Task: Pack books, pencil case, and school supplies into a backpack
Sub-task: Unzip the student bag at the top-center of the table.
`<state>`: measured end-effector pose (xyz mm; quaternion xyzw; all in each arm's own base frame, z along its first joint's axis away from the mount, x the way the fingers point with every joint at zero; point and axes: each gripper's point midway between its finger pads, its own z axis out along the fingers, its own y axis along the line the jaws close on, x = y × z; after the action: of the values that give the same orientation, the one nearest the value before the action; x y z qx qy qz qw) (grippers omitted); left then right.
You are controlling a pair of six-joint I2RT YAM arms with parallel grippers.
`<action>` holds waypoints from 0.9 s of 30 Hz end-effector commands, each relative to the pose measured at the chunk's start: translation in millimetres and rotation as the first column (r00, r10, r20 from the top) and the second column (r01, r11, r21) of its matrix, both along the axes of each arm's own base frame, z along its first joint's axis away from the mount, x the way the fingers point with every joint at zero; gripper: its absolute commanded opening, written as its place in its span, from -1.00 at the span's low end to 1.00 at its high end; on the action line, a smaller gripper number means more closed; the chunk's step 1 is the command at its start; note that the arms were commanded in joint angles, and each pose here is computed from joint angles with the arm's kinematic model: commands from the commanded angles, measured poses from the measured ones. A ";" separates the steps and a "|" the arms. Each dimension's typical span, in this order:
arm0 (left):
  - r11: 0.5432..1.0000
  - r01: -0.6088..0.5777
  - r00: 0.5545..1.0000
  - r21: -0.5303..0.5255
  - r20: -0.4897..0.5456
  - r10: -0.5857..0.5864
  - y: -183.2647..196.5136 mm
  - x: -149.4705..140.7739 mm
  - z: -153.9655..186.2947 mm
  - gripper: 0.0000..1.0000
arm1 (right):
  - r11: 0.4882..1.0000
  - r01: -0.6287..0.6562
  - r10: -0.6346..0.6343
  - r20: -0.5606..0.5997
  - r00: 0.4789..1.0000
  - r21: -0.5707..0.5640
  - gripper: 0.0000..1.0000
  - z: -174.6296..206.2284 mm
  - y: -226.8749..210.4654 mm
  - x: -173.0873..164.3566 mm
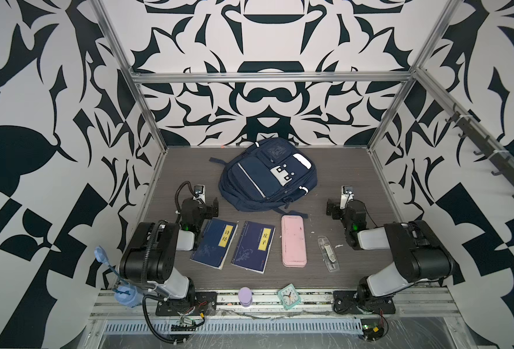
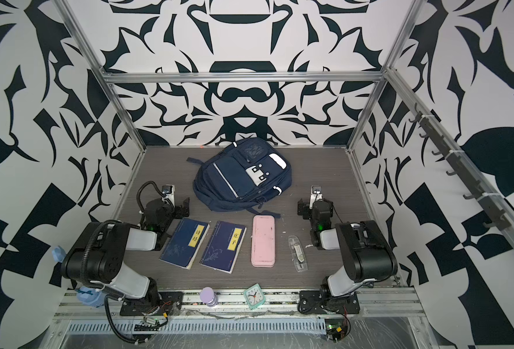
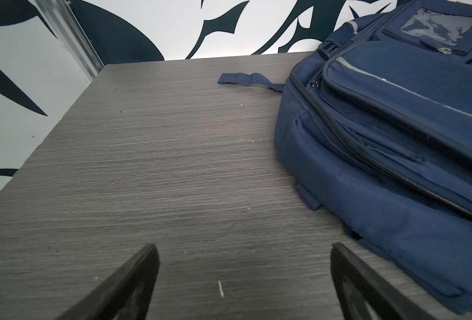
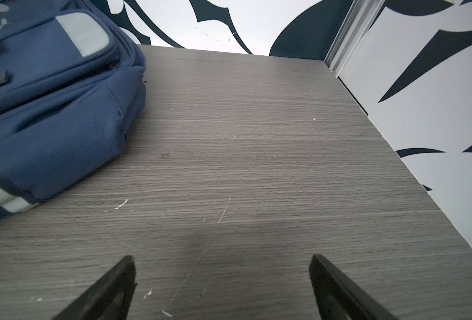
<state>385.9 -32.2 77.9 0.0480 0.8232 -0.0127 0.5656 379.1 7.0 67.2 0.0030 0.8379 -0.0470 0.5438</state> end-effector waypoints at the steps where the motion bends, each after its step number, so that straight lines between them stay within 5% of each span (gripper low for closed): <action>1: 1.000 0.009 1.000 0.000 0.028 -0.009 -1.6 6.2 10.1 0.98 | 1.000 -0.012 0.012 0.037 0.999 0.000 1.00 11.8 3.3 7.8; 27: 1.000 0.015 1.000 0.003 0.026 -0.016 -2.4 6.3 9.8 0.98 | 1.000 -0.023 0.023 0.038 0.999 -0.002 1.00 12.4 4.8 7.9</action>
<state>385.9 -32.2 77.9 0.0482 0.8232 -0.0126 0.5656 378.8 7.8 66.4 0.0010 0.8389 -0.0454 0.5424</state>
